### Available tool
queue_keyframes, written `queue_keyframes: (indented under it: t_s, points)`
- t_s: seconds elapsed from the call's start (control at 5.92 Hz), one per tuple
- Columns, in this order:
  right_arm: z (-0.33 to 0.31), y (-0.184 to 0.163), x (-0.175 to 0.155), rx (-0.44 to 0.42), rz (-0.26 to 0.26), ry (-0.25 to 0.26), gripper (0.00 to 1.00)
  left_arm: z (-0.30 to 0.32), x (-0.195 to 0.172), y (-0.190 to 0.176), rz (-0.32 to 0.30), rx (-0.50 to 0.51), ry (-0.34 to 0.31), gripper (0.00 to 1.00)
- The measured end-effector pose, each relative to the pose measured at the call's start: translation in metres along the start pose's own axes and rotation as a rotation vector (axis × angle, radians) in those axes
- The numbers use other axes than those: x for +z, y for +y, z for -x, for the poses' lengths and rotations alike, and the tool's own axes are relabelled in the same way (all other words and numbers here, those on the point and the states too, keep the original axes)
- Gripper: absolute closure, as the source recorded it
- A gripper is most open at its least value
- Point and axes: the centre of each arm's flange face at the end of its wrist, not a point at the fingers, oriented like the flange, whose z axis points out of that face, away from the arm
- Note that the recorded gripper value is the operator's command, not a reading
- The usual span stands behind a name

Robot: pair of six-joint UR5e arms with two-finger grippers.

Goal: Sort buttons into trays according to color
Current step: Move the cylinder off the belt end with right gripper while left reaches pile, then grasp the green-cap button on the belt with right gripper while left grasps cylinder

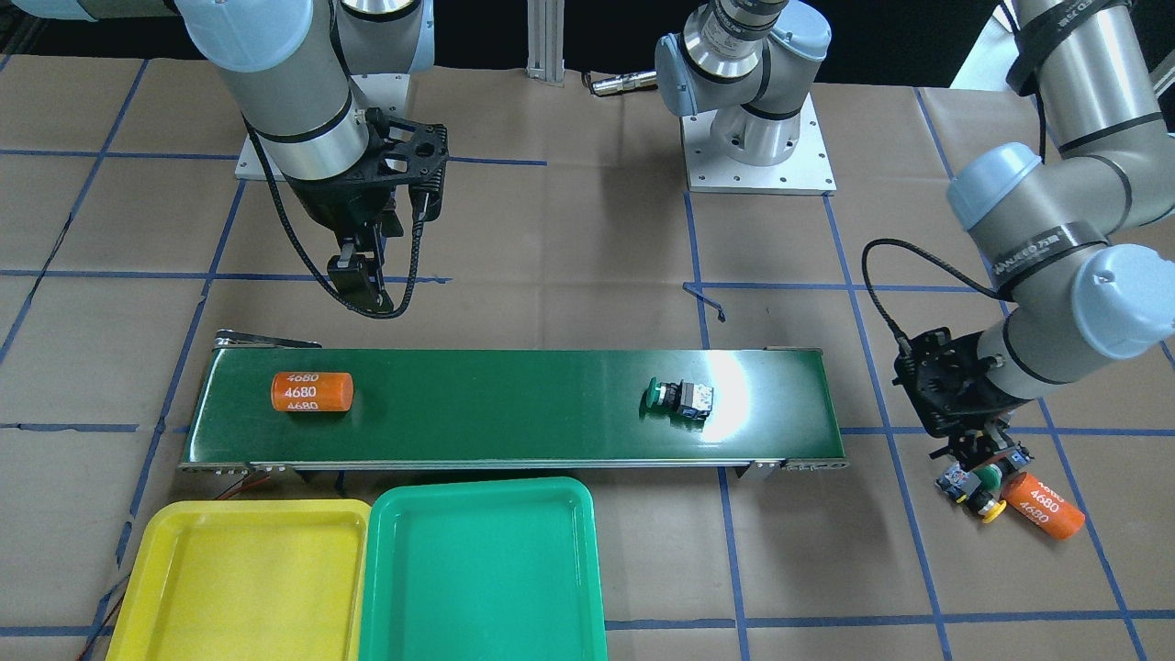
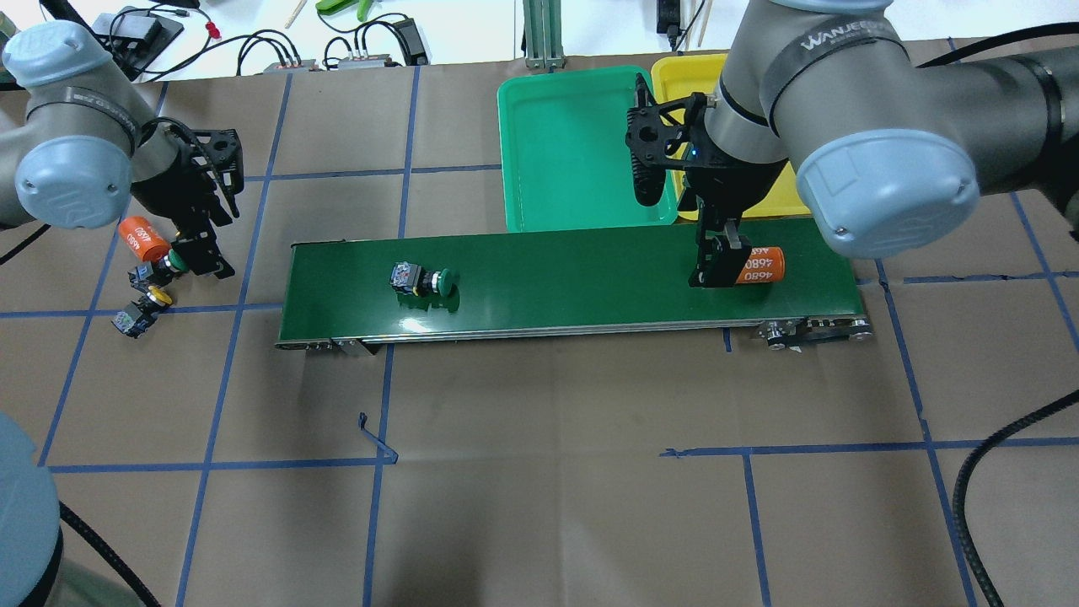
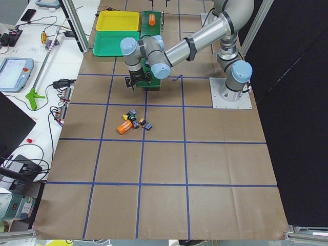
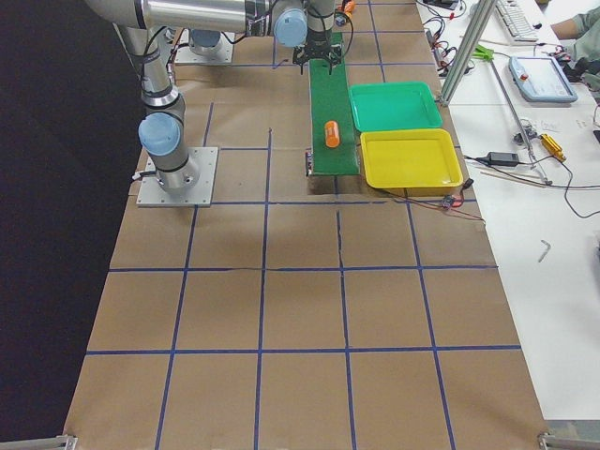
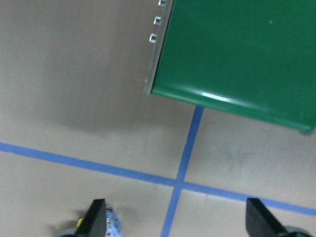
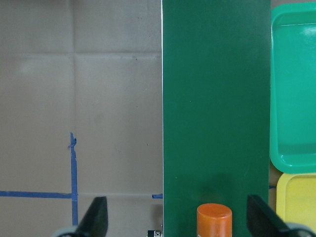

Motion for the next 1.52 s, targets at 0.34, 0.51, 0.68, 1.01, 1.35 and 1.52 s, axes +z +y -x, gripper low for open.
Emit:
queue_keyframes:
  t_s: [0.34,0.51,0.68,1.01,1.35,1.52]
  points:
    - [-0.001,-0.002,0.000,0.027,-0.002,0.005,0.00,0.033,0.003,0.059,0.073,0.297,0.008,0.02]
    - [-0.006,-0.004,0.001,0.055,-0.008,0.029,0.00,0.041,0.016,0.092,0.074,0.411,0.022,0.02]
    - [-0.014,-0.007,0.003,0.070,-0.015,0.064,0.00,0.047,0.029,0.119,0.068,0.497,0.031,0.02]
    - [-0.027,-0.039,0.032,0.094,-0.026,0.088,0.00,0.071,0.057,0.153,0.048,0.565,0.022,0.02]
    - [-0.042,-0.087,0.081,0.118,-0.034,0.102,0.00,0.107,0.072,0.163,0.021,0.575,-0.007,0.03]
    - [-0.049,-0.107,0.103,0.114,-0.028,0.093,0.00,0.116,0.080,0.162,0.002,0.579,-0.012,0.13]
